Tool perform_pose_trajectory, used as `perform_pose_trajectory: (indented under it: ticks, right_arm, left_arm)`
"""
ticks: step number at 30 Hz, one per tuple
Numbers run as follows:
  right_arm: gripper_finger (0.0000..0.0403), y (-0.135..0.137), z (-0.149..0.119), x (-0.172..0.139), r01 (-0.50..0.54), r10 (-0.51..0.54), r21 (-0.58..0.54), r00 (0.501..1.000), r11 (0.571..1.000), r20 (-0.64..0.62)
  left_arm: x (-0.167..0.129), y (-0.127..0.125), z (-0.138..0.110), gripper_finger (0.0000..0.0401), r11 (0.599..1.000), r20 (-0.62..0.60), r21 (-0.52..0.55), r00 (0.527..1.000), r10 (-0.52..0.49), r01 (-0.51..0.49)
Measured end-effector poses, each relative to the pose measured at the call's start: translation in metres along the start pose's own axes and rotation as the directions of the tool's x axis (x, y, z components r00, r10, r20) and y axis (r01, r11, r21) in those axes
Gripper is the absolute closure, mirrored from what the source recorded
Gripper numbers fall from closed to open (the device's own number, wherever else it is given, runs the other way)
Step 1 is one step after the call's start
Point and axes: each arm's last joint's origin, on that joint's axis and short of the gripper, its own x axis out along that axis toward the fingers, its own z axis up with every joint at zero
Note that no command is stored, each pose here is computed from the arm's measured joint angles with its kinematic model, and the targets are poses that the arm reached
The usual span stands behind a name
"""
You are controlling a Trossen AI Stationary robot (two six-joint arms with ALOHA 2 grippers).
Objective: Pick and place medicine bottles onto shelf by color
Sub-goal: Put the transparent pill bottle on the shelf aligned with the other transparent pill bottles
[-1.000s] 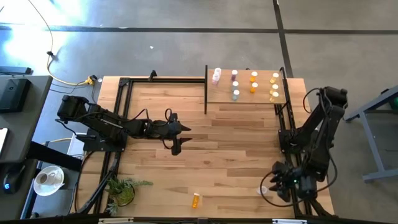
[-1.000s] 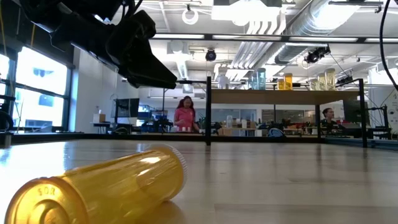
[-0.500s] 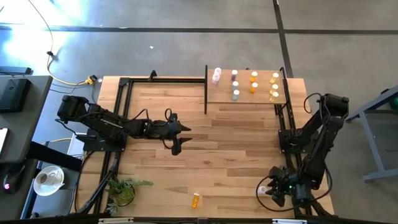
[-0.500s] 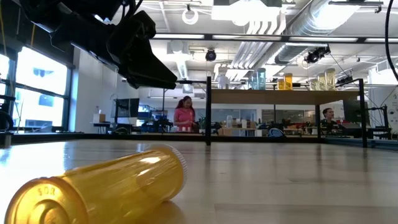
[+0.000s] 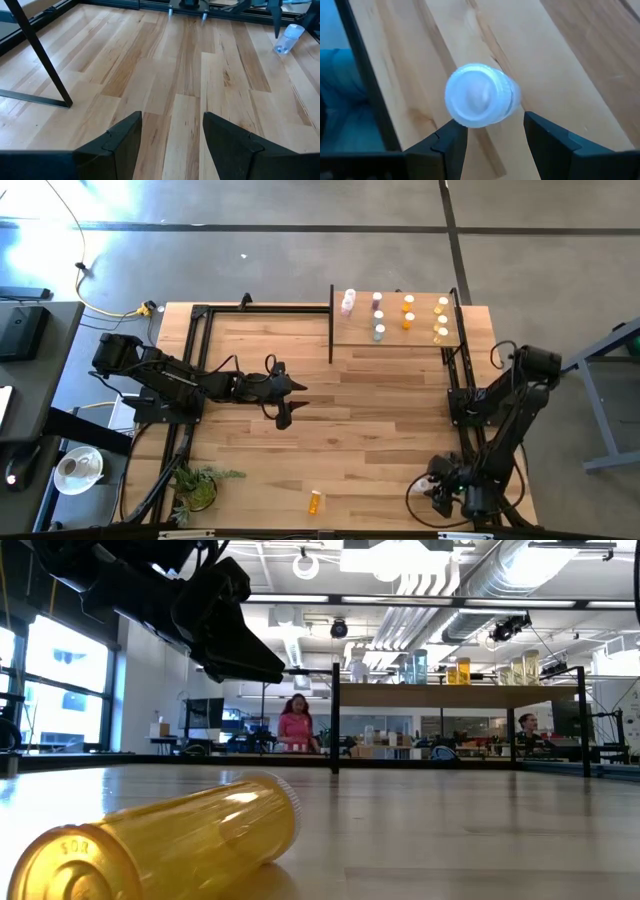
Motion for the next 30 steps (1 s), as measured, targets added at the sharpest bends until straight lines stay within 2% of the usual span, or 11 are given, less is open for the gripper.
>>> perform_pose_trajectory:
  ticks: [5, 13, 26, 30]
  right_arm:
    - [0.0217, -0.002, -0.003, 0.008, 0.034, -0.034, -0.019, 0.999, 0.999, 0.012]
    - [0.0217, -0.004, -0.006, 0.023, 0.072, -0.063, -0.074, 0.991, 0.995, 0.121]
    - [0.0217, -0.009, -0.006, 0.037, 0.131, -0.08, -0.128, 0.937, 0.983, 0.34]
    - [0.0221, -0.01, -0.007, 0.04, 0.145, -0.089, -0.132, 0.93, 0.981, 0.357]
  left_arm:
    - [0.0, 0.0, 0.0, 0.0199, 1.0, 0.0, 0.0, 1.0, 0.0, 0.0]
    - [0.0, 0.0, 0.0, 0.0199, 1.0, 0.0, 0.0, 1.0, 0.0, 0.0]
    - [0.0, 0.0, 0.0, 0.0199, 1.0, 0.0, 0.003, 1.0, 0.0, 0.0]
    - [0.0, 0.0, 0.0, 0.0199, 1.0, 0.0, 0.004, 1.0, 0.0, 0.0]
